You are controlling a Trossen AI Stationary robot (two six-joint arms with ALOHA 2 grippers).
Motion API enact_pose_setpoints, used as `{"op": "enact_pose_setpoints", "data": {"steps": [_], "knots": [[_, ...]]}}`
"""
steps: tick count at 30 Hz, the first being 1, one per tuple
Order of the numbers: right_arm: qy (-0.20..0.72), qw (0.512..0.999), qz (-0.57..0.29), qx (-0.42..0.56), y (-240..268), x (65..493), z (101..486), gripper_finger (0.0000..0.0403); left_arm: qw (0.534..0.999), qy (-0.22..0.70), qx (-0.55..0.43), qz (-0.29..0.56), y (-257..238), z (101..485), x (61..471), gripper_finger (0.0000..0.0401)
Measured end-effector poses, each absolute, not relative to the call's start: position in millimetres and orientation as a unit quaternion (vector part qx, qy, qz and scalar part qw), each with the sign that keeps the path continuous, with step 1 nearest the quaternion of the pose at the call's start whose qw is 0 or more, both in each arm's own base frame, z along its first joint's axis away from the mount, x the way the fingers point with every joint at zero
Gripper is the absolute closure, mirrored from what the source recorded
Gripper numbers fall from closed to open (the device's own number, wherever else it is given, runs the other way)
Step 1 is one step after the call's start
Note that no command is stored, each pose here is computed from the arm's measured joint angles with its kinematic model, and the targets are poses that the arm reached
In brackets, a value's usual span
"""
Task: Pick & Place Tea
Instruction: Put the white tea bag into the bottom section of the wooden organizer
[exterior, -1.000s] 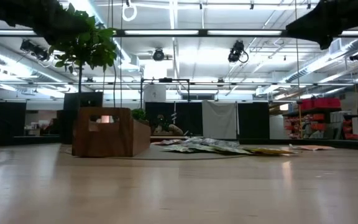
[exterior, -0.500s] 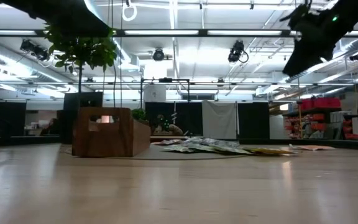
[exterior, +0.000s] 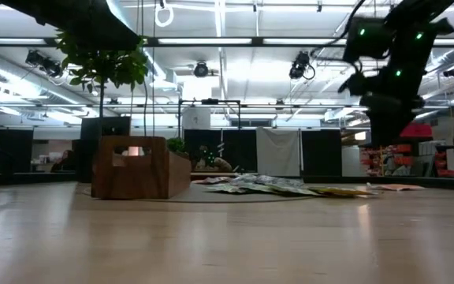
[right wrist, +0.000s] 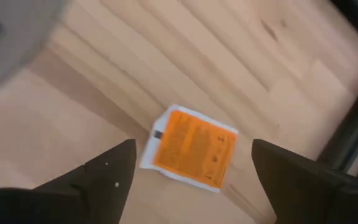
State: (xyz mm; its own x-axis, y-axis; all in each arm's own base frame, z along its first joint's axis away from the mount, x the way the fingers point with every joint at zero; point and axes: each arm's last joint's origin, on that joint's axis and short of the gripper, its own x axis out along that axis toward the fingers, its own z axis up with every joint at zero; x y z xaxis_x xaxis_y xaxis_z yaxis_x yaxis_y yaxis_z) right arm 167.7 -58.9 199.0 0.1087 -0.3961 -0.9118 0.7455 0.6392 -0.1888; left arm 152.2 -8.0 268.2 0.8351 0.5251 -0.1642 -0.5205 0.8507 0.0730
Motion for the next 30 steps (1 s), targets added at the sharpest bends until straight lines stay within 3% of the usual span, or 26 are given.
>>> {"op": "enact_pose_setpoints", "data": {"steps": [11,30], "knots": [[0.600,0.662,-0.411,0.182,-75,185,161,0.0084,0.958,0.087,0.004,0.274,-8,268,152,0.0202],[0.647,0.648,-0.352,0.194,-74,191,140,0.0085,0.957,0.104,0.001,0.272,-9,264,151,0.0202]]}}
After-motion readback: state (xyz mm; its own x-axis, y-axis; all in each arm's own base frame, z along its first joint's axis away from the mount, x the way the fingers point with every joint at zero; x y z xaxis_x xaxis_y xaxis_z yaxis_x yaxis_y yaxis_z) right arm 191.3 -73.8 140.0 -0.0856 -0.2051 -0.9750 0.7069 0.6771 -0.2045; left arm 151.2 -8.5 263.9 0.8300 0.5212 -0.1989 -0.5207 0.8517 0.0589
